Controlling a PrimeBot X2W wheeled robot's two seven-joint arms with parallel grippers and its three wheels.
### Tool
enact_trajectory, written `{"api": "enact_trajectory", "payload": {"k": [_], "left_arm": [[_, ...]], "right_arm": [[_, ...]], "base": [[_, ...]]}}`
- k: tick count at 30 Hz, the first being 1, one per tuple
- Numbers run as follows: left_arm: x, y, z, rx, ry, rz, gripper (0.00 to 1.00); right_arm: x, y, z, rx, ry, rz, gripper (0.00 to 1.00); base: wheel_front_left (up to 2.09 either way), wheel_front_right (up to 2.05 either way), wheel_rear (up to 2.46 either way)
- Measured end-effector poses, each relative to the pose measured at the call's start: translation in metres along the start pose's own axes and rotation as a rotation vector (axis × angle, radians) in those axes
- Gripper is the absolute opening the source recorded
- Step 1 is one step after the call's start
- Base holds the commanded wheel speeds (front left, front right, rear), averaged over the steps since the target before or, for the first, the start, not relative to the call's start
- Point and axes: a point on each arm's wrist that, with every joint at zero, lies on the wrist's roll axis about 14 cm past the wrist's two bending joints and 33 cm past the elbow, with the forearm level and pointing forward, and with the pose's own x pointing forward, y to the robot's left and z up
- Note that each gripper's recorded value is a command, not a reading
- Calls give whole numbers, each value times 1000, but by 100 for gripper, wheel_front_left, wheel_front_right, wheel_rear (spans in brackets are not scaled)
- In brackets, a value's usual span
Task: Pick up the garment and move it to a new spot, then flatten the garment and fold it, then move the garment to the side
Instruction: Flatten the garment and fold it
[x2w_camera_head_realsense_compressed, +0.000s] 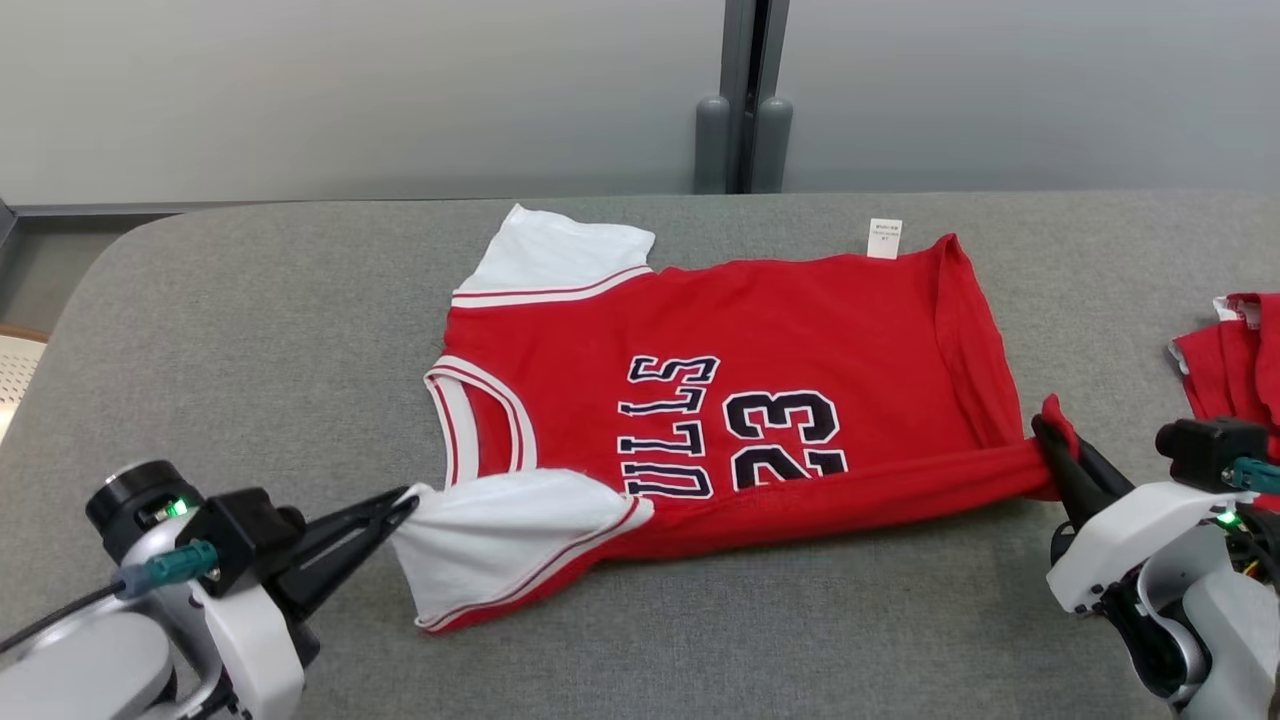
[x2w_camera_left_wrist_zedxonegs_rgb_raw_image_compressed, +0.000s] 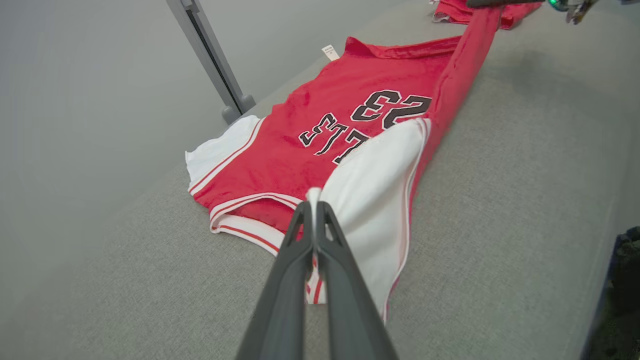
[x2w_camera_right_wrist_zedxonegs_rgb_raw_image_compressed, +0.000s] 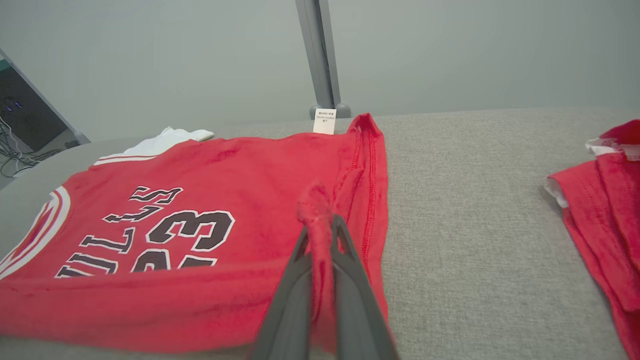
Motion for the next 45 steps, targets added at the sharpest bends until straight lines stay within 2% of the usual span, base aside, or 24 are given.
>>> {"api": "enact_trajectory", "payload": {"k": [10,32,33,34,35,36,39,42,45], "left_arm": [[37,38,1,52,34,25,0],[93,75,-12,122,88,39,0],[95,74,-16,126,96,34,0],[96,74,-18,125,105,33,27],[97,74,-20,121,110,35,71],[98,76,-23,114,114,41,100],[101,94,-13,58,72,115,100],[100,117,-1,49,31,235,100],[97,133,28,-8,-87,361,100]], "right_arm": [[22,-6,-4,-1,17,-34,0],[65,-11,-15,13,49,-70,0],[67,-13,-19,22,58,-78,3],[67,-14,-19,30,55,-84,100],[68,-16,-21,51,61,-94,100],[69,-15,-24,53,68,-94,100],[71,-15,-21,56,45,-98,100],[71,-16,-15,53,11,-101,100],[69,-16,-1,56,-47,-102,100]], "base": [[0,0,0],[0,0,0],[0,0,0],[0,0,0],[0,0,0],[0,0,0],[0,0,0],[0,0,0],[0,0,0]]}}
